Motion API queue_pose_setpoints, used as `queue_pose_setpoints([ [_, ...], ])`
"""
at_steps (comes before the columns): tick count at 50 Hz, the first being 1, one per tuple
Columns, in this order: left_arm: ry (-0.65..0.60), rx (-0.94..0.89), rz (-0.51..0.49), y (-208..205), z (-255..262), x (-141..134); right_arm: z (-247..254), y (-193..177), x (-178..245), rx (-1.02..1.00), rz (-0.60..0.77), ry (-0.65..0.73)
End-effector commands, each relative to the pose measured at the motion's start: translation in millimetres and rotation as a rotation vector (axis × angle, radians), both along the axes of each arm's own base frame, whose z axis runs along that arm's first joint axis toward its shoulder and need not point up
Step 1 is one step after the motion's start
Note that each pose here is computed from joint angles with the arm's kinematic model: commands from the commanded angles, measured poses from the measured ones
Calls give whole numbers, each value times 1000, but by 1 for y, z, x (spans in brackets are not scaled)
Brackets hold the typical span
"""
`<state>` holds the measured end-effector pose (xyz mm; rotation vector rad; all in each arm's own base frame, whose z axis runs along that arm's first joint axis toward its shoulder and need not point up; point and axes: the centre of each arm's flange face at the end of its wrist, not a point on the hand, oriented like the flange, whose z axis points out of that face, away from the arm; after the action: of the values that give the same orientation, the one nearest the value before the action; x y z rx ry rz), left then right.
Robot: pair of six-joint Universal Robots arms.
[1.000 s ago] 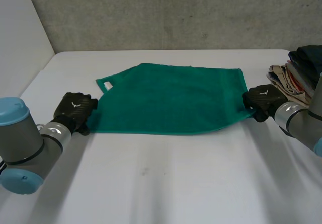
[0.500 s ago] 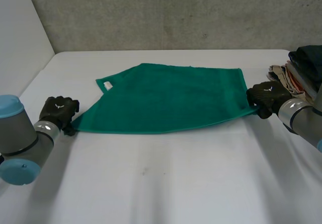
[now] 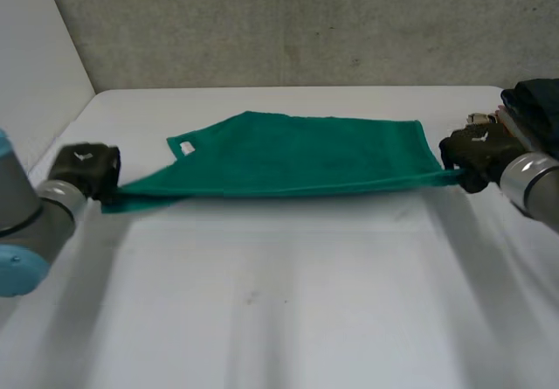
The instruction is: Fold the laundry.
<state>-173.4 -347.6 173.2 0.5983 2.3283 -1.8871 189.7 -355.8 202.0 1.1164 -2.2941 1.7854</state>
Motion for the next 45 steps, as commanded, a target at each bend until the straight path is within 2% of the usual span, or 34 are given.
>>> queue_pose_setpoints([
  [1, -37, -153, -10, 60, 82, 6, 55, 44, -14, 51, 58, 217],
  [4, -75, -268, -8, 85, 124, 11, 83, 54, -23, 31, 46, 279],
  [7, -93, -405, -38, 102, 159, 9, 109, 55, -27, -42, 3, 267],
  [11, -93, -453, -91, 106, 173, 5, 133, 54, -27, -105, -27, 216],
  [15, -96, -369, -123, 92, 150, 2, 130, 51, -27, -93, -27, 212],
  [20, -141, -172, -137, 52, 90, -2, 101, 30, -26, -15, -28, 230],
  [26, -218, -114, -163, 10, 54, -15, 65, -7, -5, 23, -23, 252],
  [30, -219, -261, -155, -24, 69, -40, 76, -35, 26, -151, -43, 203],
  [31, -207, -356, -136, -37, 83, -47, 83, -41, 31, -208, -50, 177],
  [33, -186, -477, -122, -48, 103, -54, 109, -57, 43, -383, -69, 69],
  [35, -146, -696, -94, -61, 140, -59, 128, -65, 47, -498, -80, -14],
  [37, -82, -932, -47, -69, 177, -56, 157, -79, 49, -703, -94, -173],
  [39, -23, -1084, -26, -70, 201, -53, 171, -83, 49, -806, -96, -256],
  [42, 11, -1100, 18, -76, 209, -47, 183, -83, 52, -903, -79, -358],
  [45, 21, -981, 27, -83, 188, -44, 178, -83, 52, -891, -77, -356],
])
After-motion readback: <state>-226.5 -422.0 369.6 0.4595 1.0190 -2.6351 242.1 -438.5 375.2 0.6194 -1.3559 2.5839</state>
